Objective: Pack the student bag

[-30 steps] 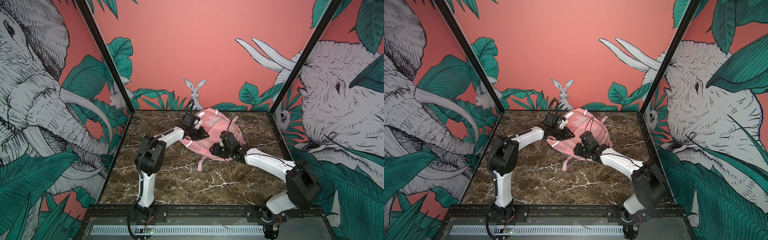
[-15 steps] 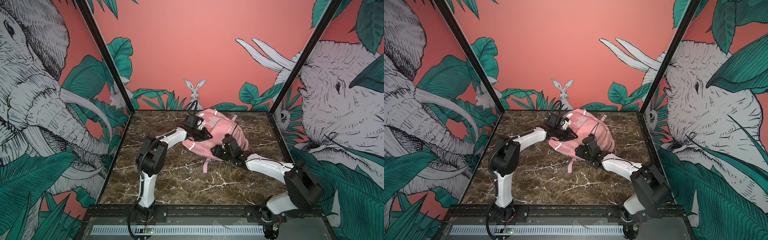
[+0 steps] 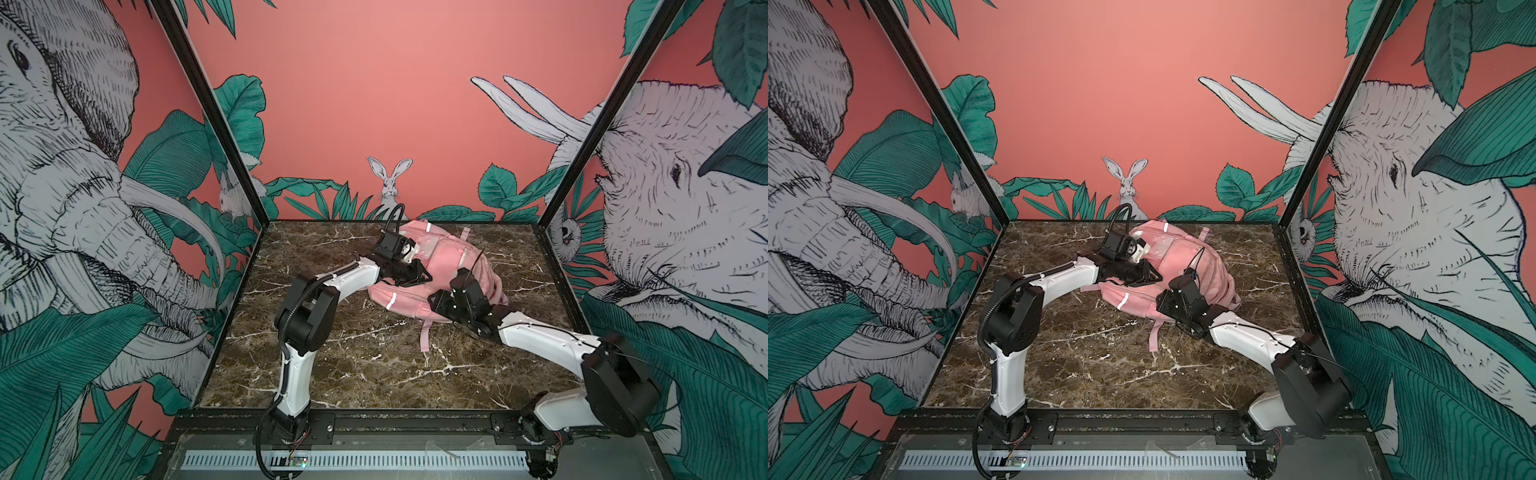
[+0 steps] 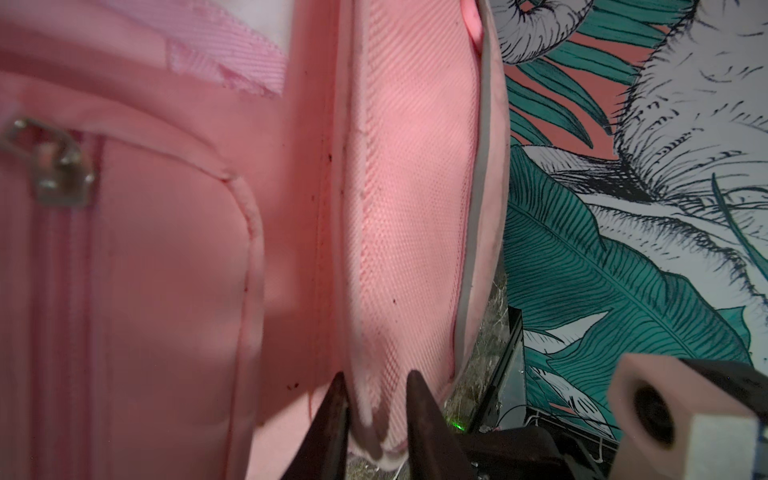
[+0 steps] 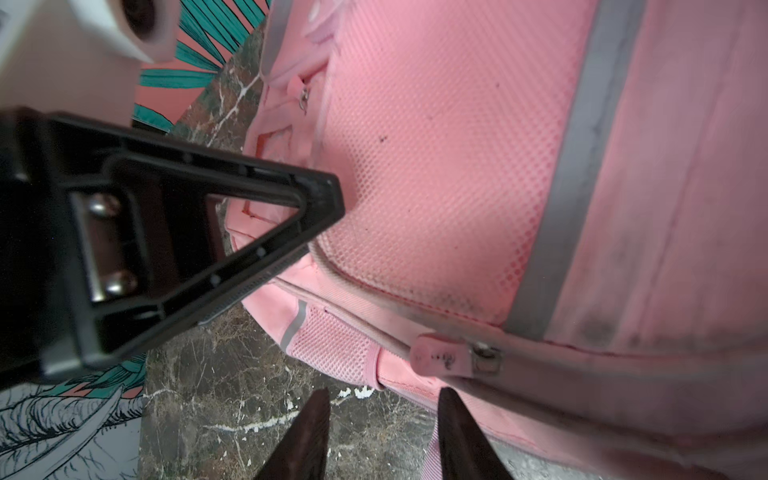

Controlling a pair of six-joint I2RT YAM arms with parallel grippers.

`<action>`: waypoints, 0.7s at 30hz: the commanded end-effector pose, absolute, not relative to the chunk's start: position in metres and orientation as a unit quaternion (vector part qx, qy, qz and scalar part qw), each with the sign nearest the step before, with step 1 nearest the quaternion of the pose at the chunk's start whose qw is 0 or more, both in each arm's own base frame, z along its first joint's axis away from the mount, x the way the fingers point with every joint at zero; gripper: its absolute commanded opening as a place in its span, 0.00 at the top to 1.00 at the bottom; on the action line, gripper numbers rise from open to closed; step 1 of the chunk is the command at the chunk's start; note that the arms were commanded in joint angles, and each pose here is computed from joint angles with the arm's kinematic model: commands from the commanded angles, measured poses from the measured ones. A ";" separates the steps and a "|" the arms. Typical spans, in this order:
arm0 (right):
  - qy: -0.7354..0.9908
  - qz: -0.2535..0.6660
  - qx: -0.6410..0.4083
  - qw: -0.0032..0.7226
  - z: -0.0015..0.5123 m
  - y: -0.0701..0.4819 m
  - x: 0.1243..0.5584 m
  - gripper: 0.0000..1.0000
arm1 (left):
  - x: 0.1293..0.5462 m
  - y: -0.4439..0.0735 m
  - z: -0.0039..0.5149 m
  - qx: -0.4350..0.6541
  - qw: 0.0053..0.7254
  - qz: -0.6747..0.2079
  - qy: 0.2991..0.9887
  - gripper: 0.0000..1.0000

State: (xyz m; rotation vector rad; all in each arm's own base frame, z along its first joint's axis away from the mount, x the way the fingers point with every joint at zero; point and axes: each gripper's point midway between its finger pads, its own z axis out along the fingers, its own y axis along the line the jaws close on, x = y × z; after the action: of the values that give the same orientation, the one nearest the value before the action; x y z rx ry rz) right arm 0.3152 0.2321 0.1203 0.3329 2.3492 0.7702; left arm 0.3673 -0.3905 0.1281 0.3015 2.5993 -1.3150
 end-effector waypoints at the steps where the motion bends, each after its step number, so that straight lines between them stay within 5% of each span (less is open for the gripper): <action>1: 0.880 0.285 0.157 0.346 0.122 0.214 0.311 0.59 | 0.357 -0.404 0.148 0.128 0.106 -0.472 0.866 0.74; 21: 0.862 0.297 0.183 0.368 0.123 0.213 0.326 0.63 | 0.356 -0.404 0.145 0.127 0.103 -0.471 0.867 0.73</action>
State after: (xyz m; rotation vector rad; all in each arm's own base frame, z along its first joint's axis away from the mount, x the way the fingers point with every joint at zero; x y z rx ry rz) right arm 0.3127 0.2099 0.1087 0.4430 2.2763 0.7258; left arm 0.3623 -0.3947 0.1288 0.3192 2.6012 -1.3279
